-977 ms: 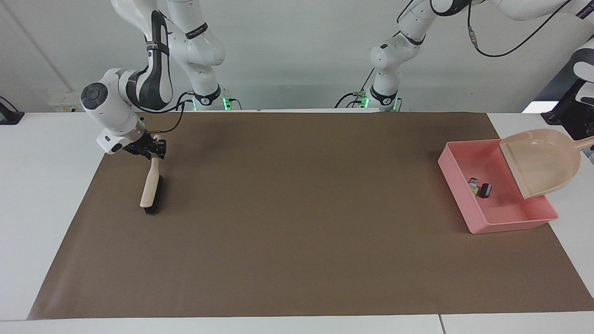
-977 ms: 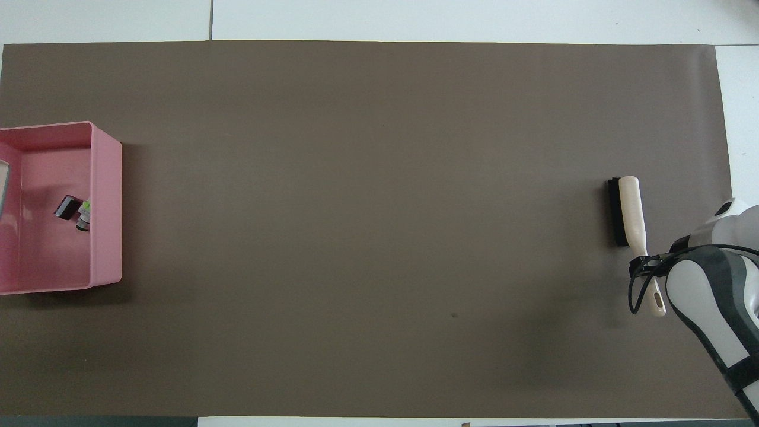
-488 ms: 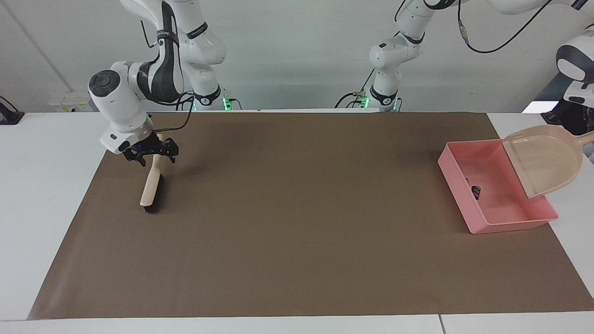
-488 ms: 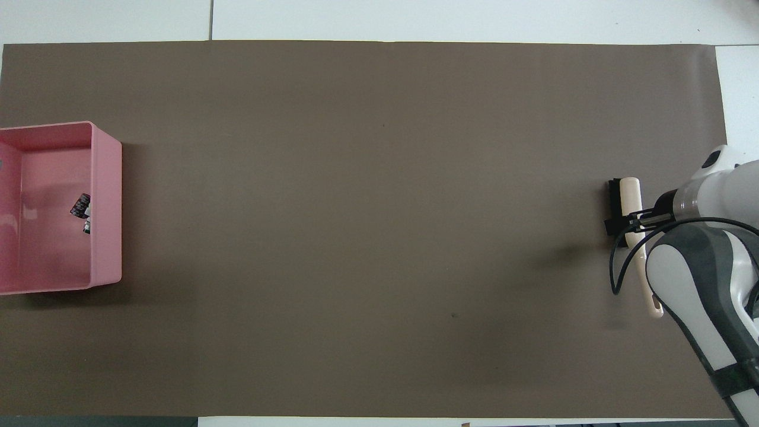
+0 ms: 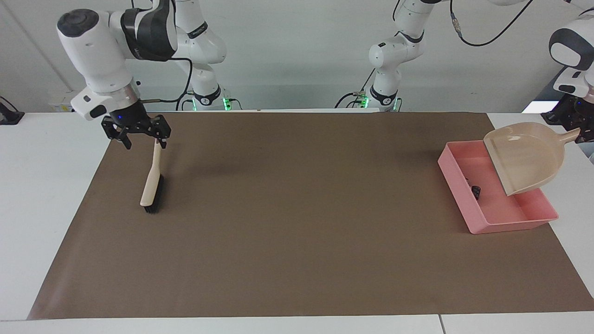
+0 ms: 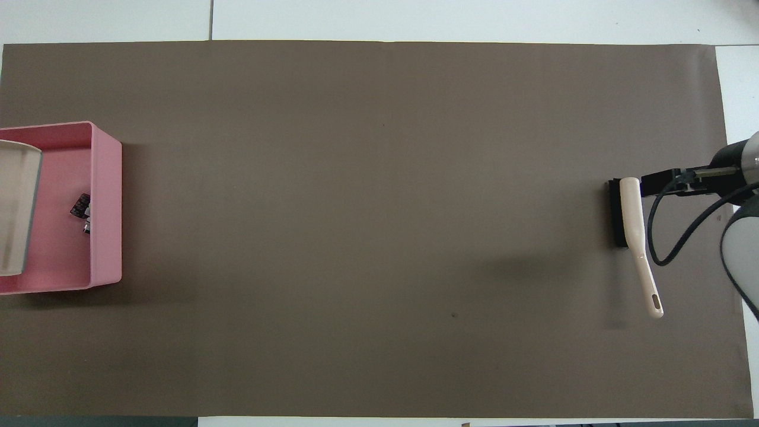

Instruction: Clean e-waste and dump in bin

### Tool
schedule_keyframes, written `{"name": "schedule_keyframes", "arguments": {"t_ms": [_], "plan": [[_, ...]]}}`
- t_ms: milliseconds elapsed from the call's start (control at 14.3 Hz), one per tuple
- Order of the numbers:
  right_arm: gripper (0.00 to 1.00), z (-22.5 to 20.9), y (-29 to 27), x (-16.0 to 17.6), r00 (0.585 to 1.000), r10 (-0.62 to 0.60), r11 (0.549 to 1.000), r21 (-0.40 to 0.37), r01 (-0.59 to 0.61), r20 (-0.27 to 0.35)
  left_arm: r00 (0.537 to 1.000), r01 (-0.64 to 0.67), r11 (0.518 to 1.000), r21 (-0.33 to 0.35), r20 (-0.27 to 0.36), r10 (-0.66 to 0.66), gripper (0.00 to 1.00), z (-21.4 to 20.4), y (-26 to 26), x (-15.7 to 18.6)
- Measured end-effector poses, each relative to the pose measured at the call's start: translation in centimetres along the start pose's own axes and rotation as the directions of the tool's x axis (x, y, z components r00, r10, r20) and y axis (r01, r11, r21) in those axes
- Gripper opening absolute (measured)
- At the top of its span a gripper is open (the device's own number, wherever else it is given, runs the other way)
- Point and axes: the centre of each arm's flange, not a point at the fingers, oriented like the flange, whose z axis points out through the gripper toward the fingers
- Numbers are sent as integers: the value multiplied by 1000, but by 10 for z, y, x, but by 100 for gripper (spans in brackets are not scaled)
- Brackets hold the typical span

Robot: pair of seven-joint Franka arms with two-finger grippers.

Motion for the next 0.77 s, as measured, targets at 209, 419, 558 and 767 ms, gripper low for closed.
{"name": "schedule_keyframes", "arguments": {"t_ms": [209,419,558,767], "plan": [[100,-47,10,-8,996,64,998,0,-64,55,995,5,1000,7,-101,-4,34,3,2,15],[100,-49,8,-2,993,93,996,0,-93,79,984,-90,996,9,-151,91,34,8,-6,79],[100,-40,-1,2,992,80,997,0,-81,97,977,-139,990,19,-159,140,34,9,-10,141],[100,-35,-2,3,991,80,997,4,-81,104,981,-93,995,19,-168,95,34,17,-2,232]]}}
